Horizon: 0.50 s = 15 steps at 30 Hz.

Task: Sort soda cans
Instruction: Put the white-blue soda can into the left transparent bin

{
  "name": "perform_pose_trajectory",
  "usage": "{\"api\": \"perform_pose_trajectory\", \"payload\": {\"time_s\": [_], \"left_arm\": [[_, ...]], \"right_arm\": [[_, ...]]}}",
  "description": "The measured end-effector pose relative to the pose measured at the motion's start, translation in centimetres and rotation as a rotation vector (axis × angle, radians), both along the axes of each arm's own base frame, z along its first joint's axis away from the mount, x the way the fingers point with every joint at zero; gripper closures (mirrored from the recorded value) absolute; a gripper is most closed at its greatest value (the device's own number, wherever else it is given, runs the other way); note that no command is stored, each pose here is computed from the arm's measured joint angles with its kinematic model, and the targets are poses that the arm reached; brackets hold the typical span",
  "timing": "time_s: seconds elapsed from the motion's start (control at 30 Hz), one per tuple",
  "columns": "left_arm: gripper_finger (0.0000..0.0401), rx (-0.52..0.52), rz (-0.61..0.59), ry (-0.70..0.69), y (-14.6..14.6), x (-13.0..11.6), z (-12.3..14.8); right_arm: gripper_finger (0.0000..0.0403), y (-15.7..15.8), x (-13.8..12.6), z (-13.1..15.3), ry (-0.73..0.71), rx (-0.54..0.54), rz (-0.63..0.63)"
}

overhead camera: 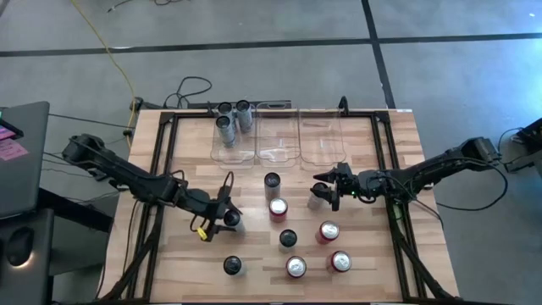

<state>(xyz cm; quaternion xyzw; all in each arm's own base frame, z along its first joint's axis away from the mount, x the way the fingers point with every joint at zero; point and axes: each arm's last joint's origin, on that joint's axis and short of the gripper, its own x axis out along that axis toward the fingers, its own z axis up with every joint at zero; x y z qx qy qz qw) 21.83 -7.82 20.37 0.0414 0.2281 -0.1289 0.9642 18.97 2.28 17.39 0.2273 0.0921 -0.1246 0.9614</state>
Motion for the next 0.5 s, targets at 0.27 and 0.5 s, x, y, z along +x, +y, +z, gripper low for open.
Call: {"api": "perform_pose_trajectory", "payload": {"time_s": [0.27, 0.5], "left_arm": [[0.0153, 0.001, 0.156, -0.097, 1.2, -2.0, 2.7], [0.0153, 0.069, 0.342, -0.189, 2.6, -2.4, 7.0]], "right_arm": [[0.0090, 0.0, 0.0, 0.0, 0.000, 0.000, 0.000], [0.0090, 0.0, 0.0, 0.0, -0.003, -0.005, 0.001]]}}
